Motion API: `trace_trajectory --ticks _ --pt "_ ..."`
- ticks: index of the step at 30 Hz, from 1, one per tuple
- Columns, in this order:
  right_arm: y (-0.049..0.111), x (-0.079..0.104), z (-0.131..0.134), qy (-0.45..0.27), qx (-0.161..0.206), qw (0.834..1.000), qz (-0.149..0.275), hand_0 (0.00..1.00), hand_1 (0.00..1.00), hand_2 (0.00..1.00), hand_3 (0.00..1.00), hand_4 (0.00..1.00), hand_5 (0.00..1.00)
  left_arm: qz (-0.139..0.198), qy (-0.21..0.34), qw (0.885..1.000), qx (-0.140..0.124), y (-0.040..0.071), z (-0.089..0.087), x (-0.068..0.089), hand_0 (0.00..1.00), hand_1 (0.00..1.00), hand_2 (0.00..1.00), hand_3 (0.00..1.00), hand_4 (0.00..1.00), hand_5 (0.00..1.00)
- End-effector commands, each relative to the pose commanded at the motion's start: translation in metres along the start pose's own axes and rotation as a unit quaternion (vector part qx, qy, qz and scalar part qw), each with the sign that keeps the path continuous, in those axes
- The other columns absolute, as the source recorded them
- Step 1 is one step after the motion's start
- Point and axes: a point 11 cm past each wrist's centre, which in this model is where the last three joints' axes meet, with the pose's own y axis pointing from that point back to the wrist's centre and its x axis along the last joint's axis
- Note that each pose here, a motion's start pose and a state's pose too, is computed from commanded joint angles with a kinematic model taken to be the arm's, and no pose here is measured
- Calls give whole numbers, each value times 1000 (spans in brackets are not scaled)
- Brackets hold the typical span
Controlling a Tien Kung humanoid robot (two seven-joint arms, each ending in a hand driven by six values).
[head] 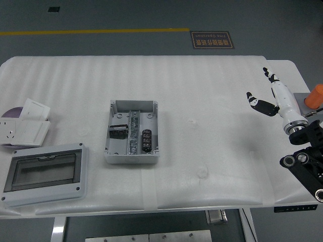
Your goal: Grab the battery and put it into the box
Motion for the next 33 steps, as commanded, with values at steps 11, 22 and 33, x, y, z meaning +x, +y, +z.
trace_trajectory --ticks 11,22,33 --pt "4 7 2 -29 -1 999 22 980 942 944 995 657 298 4 4 1000 -4 1 4 4 550 641 526 542 451 339" --pt "3 13 -3 -54 5 998 33 968 938 933 982 645 294 5 8 1000 -6 2 5 5 550 641 533 543 455 328" --pt "4 15 3 -70 -3 997 39 960 935 931 978 642 294 8 12 1000 -5 2 6 5 550 642 534 543 454 328"
